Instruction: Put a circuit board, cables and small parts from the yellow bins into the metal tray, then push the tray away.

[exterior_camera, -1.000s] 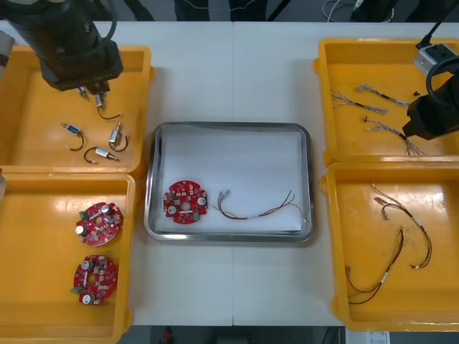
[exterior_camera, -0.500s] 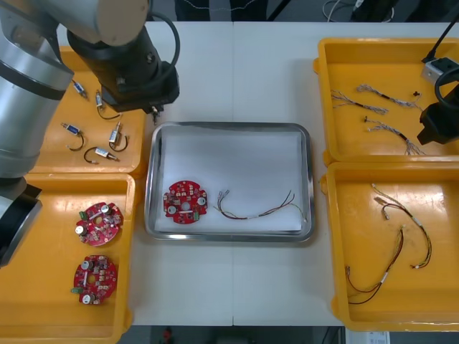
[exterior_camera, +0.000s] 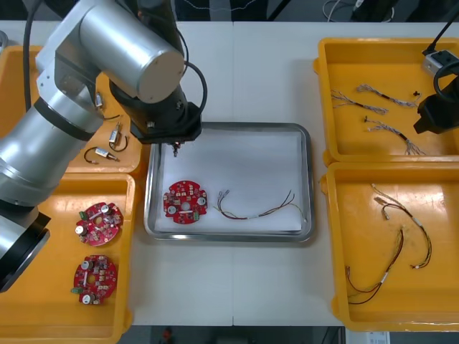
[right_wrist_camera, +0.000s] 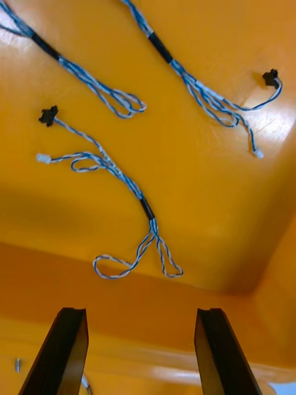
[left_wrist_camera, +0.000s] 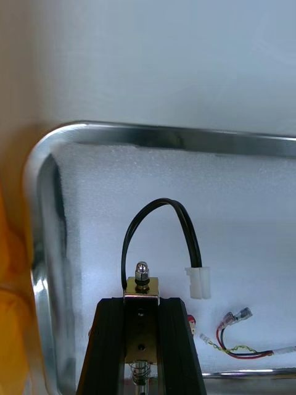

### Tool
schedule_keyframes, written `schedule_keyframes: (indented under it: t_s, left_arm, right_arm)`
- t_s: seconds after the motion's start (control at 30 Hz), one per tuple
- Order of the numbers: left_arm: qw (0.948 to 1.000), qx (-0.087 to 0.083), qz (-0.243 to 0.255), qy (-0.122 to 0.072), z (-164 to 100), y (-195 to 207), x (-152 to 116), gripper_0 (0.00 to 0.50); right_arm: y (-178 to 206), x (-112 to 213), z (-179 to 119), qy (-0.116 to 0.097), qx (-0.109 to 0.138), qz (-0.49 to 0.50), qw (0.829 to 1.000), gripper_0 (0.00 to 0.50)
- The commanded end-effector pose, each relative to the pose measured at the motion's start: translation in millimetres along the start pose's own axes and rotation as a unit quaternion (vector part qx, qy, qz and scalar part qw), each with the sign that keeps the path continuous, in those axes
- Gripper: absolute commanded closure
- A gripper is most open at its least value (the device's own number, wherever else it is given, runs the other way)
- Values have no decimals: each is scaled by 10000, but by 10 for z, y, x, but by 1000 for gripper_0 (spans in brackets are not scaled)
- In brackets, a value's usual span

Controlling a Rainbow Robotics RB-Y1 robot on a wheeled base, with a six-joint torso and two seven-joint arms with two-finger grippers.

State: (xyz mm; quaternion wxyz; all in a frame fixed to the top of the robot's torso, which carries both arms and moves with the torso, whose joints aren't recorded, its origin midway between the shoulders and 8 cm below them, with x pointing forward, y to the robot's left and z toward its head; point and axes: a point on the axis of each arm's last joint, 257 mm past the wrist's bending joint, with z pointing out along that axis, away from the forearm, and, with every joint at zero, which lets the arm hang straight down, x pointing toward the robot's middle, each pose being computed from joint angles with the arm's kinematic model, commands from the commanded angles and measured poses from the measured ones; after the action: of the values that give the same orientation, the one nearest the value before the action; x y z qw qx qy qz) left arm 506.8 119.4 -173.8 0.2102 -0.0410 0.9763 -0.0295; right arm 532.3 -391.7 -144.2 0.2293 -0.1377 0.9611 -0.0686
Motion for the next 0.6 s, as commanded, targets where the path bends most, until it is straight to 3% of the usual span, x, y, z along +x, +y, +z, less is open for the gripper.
schedule_keyframes:
  t_s: [0.03,0.4,0.53,0.6]
  left_arm:
    - [9999,14,50,-88,161,-136,160,500]
    - [9999,-36,45,-127,355,-47,214,500]
    - [9996,-181,44,-192,497,33,177,500]
    - [9996,-166,-4,-222,564,45,142,500]
  right_arm:
    - [-310,-254,-224,-410,221,-78,9989,0]
    - [-430,-342,-37,-538,198,-43,9983,0]
    - [-426,-372,62,-593,131,16,9982,0]
    - [-432,-373,124,-606,133,33,9981,0]
